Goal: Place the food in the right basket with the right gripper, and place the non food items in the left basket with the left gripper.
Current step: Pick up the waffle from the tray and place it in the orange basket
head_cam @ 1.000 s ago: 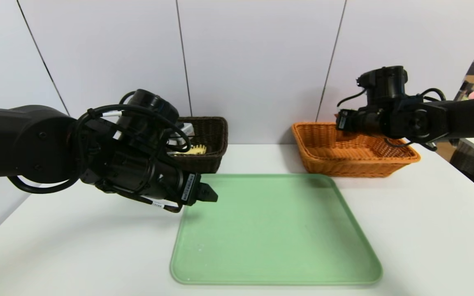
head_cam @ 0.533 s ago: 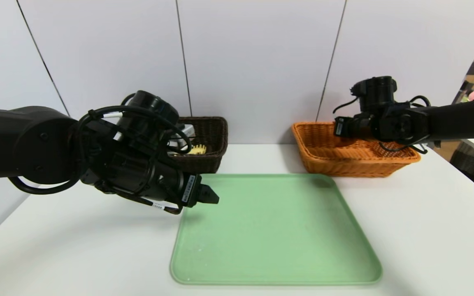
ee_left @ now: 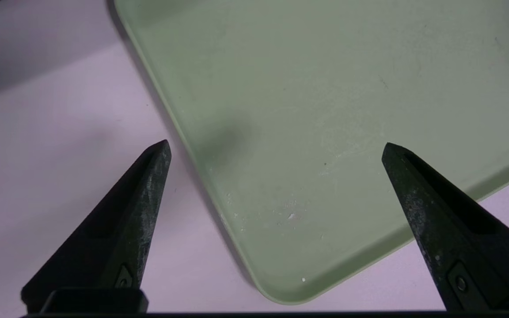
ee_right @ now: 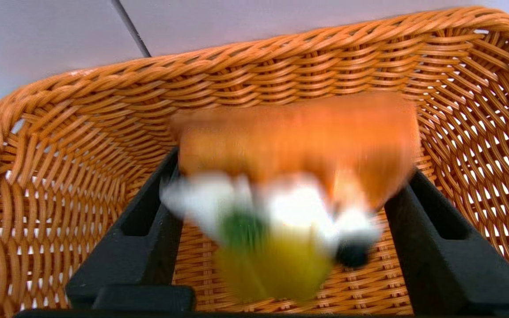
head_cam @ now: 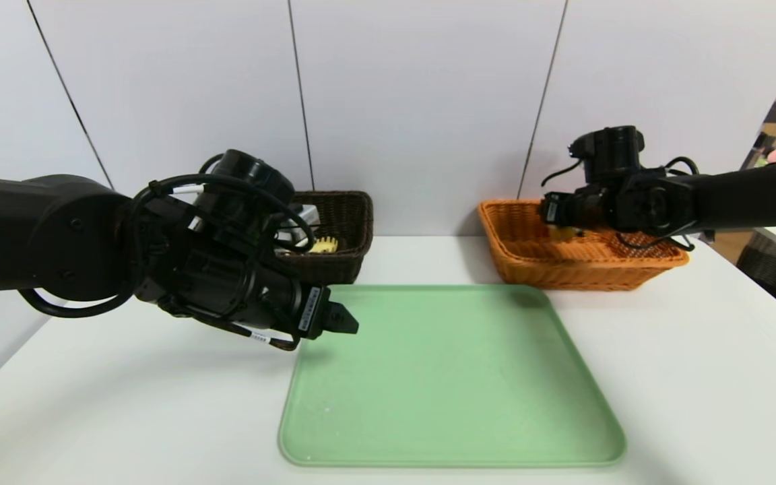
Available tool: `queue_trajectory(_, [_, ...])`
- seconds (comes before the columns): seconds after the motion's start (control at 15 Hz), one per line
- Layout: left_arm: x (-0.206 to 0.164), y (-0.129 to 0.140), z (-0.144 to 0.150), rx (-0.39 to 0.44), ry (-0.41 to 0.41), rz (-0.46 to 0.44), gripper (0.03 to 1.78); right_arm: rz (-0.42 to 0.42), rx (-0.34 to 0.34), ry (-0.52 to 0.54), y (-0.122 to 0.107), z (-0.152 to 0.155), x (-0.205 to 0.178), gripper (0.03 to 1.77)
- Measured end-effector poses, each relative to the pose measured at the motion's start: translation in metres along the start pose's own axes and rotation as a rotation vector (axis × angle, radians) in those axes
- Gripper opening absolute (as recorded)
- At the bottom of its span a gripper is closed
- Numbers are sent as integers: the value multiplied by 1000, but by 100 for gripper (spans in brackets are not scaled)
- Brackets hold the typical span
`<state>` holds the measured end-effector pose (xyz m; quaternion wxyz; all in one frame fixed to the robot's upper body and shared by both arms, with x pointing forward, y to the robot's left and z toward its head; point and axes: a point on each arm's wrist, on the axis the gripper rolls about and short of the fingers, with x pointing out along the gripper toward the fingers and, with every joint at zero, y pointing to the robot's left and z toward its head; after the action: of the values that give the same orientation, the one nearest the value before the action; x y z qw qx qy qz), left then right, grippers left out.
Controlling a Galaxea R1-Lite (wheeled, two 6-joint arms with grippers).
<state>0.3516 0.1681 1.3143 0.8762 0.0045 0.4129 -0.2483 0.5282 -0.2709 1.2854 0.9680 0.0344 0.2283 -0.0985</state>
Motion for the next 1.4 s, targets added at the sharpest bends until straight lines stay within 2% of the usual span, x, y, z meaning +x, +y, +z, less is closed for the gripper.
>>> queue_trajectory(0.47, [-3, -1, 2, 1, -14, 0, 169, 4, -1, 7, 1, 3, 1, 157])
queue_trajectory(0.67, [-19, -3, 7, 4, -63, -1, 169, 5, -6, 33, 0, 7, -13, 162])
queue_trajectory(0.87, [-51, -4, 14, 7, -150, 18, 169, 25, -21, 56, 3, 12, -44, 165])
queue_trajectory(1.13, [-88, -4, 12, -1, -247, 97, 169, 80, -62, 75, 7, 18, -108, 167])
queue_trajectory(1.4, [-120, -2, 1, -11, -287, 194, 169, 116, -85, 85, -12, 11, -181, 169])
